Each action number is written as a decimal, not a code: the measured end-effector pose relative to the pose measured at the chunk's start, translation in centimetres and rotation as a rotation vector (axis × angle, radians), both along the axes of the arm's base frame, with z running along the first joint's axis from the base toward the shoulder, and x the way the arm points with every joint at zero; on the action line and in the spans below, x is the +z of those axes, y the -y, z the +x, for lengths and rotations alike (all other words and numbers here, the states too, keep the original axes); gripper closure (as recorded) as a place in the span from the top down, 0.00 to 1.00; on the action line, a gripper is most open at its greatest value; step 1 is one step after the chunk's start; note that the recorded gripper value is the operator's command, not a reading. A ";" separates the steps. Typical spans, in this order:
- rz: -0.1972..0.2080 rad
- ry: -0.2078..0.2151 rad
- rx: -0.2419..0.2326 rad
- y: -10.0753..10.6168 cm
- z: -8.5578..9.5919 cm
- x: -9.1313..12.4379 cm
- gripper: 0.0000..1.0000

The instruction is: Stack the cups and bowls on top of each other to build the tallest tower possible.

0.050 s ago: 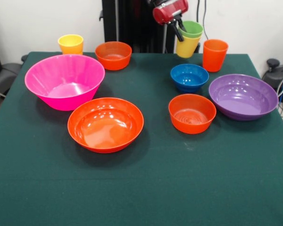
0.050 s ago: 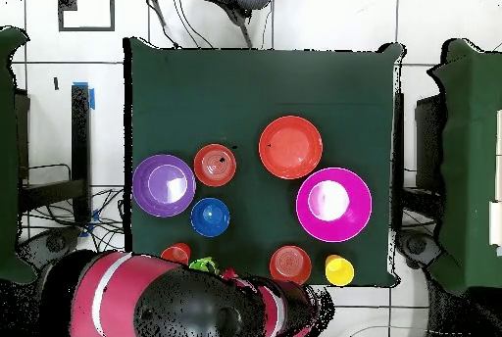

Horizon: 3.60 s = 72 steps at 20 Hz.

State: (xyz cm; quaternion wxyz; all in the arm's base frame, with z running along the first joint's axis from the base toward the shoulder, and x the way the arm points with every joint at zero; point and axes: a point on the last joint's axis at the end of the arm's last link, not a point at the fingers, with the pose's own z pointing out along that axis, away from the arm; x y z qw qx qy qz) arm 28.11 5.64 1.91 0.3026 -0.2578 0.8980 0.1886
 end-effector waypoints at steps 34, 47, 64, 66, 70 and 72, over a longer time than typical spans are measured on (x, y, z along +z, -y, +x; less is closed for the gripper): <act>-0.090 0.014 0.023 0.6 -0.3 -1.1 1.00; -0.142 0.048 0.103 0.6 0.5 0.3 1.00; -0.204 0.122 0.196 1.8 3.1 2.9 1.00; -0.214 0.121 0.194 2.0 3.2 3.0 1.00; -0.257 0.120 0.169 2.6 3.5 2.8 1.00; -0.280 0.122 0.153 2.9 3.8 2.7 1.00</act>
